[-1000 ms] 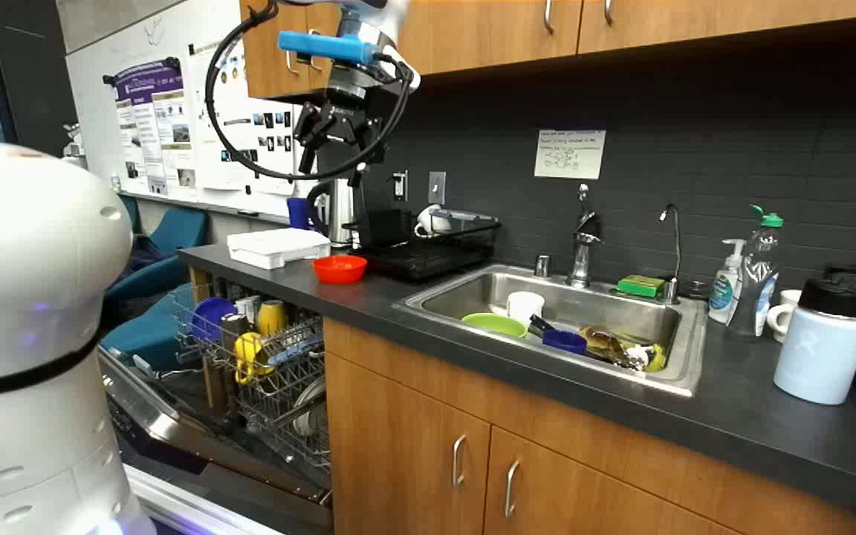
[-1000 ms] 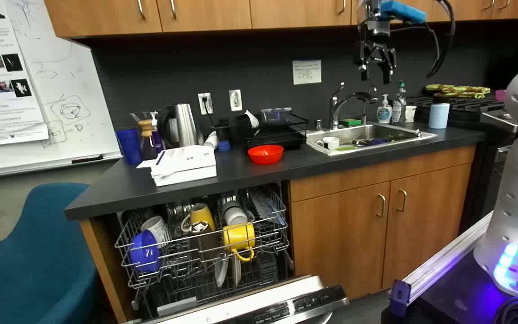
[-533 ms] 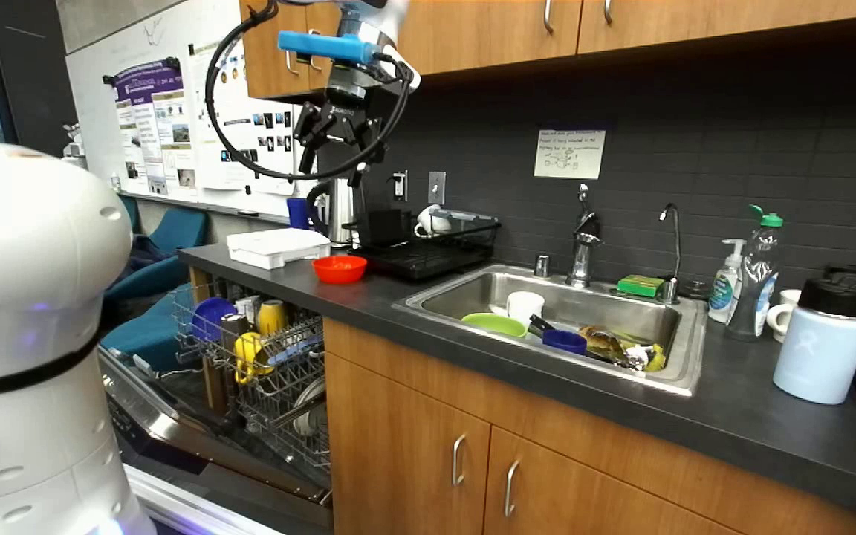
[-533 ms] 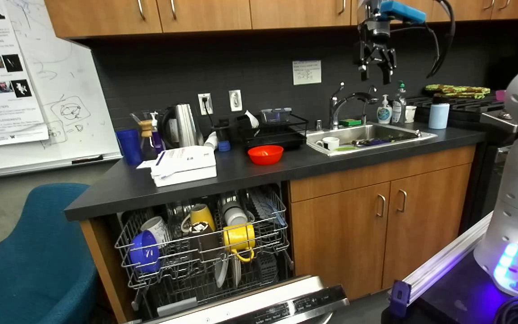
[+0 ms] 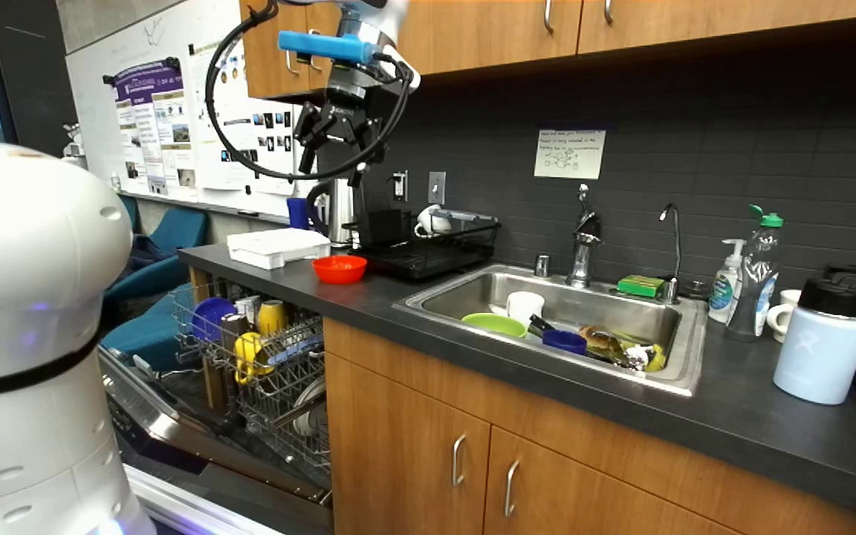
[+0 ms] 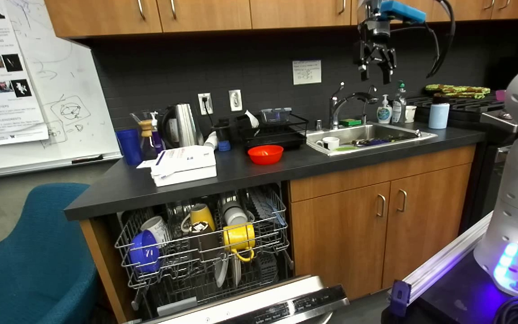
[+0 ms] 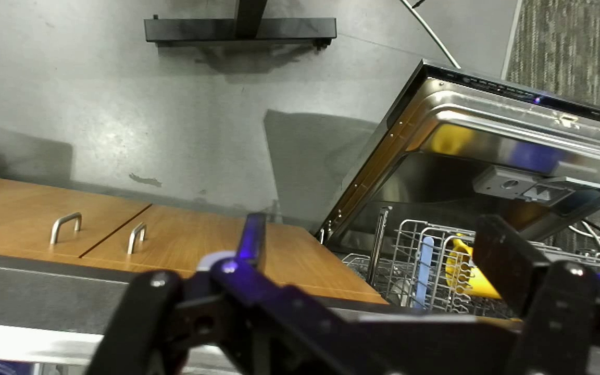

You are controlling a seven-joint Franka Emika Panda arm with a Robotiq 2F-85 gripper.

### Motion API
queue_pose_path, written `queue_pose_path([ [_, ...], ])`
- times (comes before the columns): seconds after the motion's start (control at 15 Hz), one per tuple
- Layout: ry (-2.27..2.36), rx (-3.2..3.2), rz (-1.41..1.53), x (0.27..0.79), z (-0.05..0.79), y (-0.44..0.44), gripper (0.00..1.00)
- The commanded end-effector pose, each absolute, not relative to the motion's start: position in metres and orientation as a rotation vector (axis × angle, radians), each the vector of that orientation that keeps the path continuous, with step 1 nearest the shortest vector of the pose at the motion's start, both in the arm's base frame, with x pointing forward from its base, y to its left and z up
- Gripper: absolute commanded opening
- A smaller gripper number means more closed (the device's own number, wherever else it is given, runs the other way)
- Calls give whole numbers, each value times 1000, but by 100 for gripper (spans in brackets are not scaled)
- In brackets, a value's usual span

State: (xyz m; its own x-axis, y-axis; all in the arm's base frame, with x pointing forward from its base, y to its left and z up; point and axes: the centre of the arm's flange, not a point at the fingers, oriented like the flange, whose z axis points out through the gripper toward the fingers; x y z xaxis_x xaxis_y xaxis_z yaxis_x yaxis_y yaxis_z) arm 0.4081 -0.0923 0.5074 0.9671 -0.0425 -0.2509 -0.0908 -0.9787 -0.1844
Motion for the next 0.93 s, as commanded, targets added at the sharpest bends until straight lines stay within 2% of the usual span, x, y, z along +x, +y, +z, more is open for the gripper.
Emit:
queue_pose_path([
  [0.0,100,-2921,366,408,507,-92,100],
  [0.4,-8,-2961,383,417,512,-60,100],
  [0.87,-340,-3016,74,450,526,40,100],
])
